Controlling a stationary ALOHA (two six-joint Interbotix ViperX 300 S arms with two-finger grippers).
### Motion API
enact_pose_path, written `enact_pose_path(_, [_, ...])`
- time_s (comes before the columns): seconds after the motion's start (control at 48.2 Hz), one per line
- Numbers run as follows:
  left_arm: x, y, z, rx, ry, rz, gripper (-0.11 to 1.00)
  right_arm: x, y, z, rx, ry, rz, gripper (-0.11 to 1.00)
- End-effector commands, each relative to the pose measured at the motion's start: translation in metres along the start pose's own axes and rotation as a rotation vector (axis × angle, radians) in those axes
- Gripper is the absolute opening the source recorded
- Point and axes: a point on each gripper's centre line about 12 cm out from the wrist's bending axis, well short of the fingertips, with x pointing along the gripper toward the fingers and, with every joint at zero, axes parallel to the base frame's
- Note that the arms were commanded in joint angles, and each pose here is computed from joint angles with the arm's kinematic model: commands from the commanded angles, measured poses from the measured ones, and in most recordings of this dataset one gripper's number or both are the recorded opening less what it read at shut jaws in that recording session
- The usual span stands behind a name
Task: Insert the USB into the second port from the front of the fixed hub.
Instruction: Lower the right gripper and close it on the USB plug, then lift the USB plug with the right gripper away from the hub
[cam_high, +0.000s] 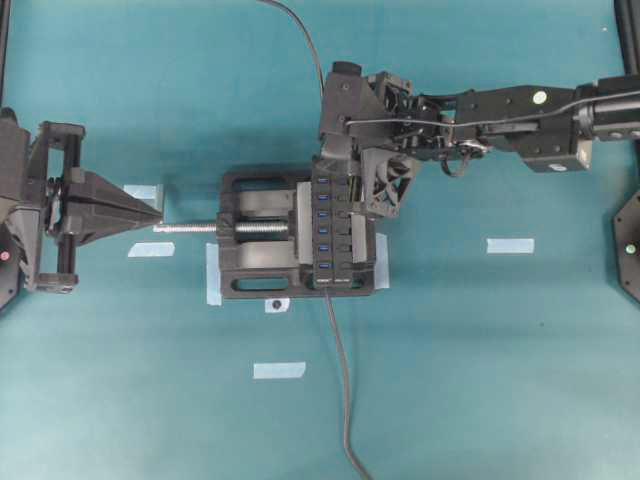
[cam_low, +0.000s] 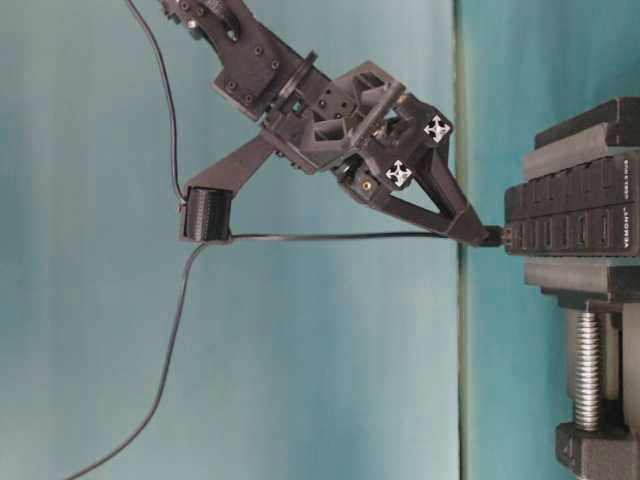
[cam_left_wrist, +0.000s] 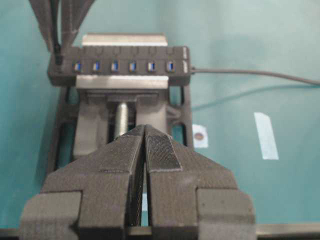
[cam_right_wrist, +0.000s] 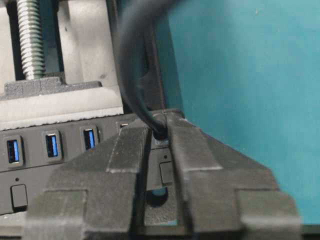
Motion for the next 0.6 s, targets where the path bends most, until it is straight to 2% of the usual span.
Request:
enact_pose_path(0.0, [0.000,-0.001,0.011,0.000,-0.031,-0.003,0.00,-0.007,0.002,0.014,-0.008,-0.045,0.001,0.09])
enact_pose_path(0.415, [-0.001,-0.001,0.011,0.000,-0.031,-0.003,0.00,-0.012,0.004,0.018,-0.005,-0.059,0.004,0.06])
enact_pose_path(0.581, [-0.001,-0.001,0.010,0.000,-0.029,-0.003,0.00,-0.022,0.003,0.027,-0.001,-0.090,0.002,0.06])
